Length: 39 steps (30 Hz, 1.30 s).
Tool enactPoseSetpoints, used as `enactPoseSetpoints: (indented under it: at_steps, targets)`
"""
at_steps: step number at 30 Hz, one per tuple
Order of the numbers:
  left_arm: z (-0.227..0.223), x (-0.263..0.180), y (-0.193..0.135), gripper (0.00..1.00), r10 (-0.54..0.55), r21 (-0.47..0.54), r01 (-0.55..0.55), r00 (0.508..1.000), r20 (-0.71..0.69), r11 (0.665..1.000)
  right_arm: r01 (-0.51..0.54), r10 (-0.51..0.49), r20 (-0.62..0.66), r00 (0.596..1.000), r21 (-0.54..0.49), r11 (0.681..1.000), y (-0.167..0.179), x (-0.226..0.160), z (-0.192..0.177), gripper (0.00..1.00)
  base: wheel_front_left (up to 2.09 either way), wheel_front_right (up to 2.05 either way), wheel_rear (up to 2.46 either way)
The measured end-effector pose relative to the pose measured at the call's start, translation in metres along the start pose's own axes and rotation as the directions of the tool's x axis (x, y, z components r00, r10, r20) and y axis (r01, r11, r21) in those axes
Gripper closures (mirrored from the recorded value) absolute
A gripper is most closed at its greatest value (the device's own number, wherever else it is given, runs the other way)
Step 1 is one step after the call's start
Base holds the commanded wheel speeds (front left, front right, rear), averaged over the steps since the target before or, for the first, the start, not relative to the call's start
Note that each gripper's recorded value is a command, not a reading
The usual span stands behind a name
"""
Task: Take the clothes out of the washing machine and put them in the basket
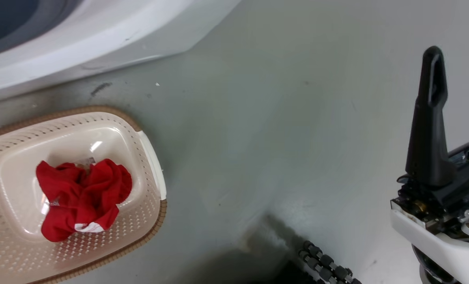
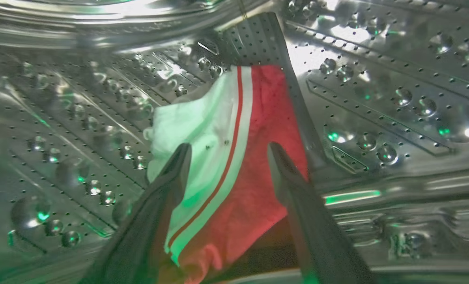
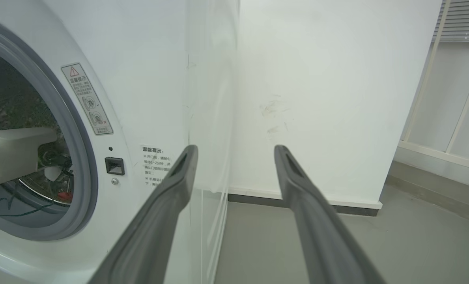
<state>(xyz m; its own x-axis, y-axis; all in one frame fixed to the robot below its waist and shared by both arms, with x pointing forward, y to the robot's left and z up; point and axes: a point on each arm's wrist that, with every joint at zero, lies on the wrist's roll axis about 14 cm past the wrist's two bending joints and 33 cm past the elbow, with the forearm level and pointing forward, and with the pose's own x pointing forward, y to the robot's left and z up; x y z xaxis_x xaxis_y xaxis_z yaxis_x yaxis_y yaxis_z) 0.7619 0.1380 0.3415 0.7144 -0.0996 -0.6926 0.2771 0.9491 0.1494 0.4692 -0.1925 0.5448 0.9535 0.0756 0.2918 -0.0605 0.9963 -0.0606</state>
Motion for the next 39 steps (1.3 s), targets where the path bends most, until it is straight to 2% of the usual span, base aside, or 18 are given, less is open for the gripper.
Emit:
enactPoseSetpoints:
  at_steps: [6, 11, 14, 17, 20, 28, 29, 30, 31, 39]
  targets:
    - [-0.015, 0.016, -0.002, 0.00, -0.025, -0.028, 0.020, 0.985, -0.170, 0.999, 0.003, -0.003, -0.012, 1.000, -0.004, 1.000, -0.003, 0.003, -0.009, 0.00, 0.00, 0.00, 0.00]
    - [-0.036, 0.025, -0.005, 0.00, -0.047, -0.044, 0.036, 0.951, -0.304, 0.998, 0.007, -0.008, -0.018, 1.000, -0.011, 1.000, -0.005, 0.005, -0.013, 0.00, 0.00, 0.00, 0.00]
    - [-0.047, 0.029, -0.004, 0.00, -0.031, -0.015, 0.027, 0.931, -0.365, 1.000, 0.007, -0.007, -0.014, 1.000, -0.019, 1.000, -0.006, 0.005, -0.012, 0.00, 0.00, 0.00, 0.00]
    - [-0.056, 0.032, -0.006, 0.00, -0.045, -0.027, 0.037, 0.915, -0.400, 0.999, 0.008, -0.009, -0.017, 1.000, -0.024, 1.000, -0.007, 0.006, -0.013, 0.00, 0.00, 0.00, 0.00]
    - [-0.065, 0.036, -0.004, 0.00, -0.012, 0.030, 0.028, 0.904, -0.426, 0.999, 0.009, -0.010, -0.023, 1.000, -0.026, 1.000, -0.007, 0.006, -0.017, 0.00, 0.00, 0.00, 0.00]
    - [-0.076, 0.044, -0.004, 0.00, -0.028, 0.018, 0.039, 0.906, -0.422, 0.999, 0.007, -0.008, -0.027, 1.000, -0.026, 1.000, -0.007, 0.007, -0.022, 0.00, 0.00, 0.00, 0.00]
    - [-0.076, 0.044, -0.004, 0.09, -0.030, 0.015, 0.040, 0.906, -0.422, 0.999, 0.006, -0.007, -0.028, 1.000, -0.027, 1.000, -0.007, 0.007, -0.022, 0.00, 0.00, 0.00, 0.00]
    - [-0.076, 0.045, -0.004, 0.70, -0.030, 0.016, 0.040, 0.910, -0.414, 0.999, 0.006, -0.007, -0.028, 1.000, -0.027, 1.000, -0.007, 0.007, -0.023, 0.00, 0.00, 0.00, 0.00]
    - [-0.075, 0.045, -0.003, 1.00, -0.029, 0.014, 0.039, 0.913, -0.407, 0.999, 0.006, -0.007, -0.027, 1.000, -0.028, 1.000, -0.007, 0.007, -0.023, 0.00, 0.00, 0.00, 0.00]
    - [-0.057, 0.046, 0.000, 1.00, -0.028, 0.007, 0.032, 0.945, -0.326, 0.999, 0.003, -0.003, -0.023, 1.000, -0.028, 1.000, -0.006, 0.007, -0.020, 0.00, 0.00, 0.00, 0.00]
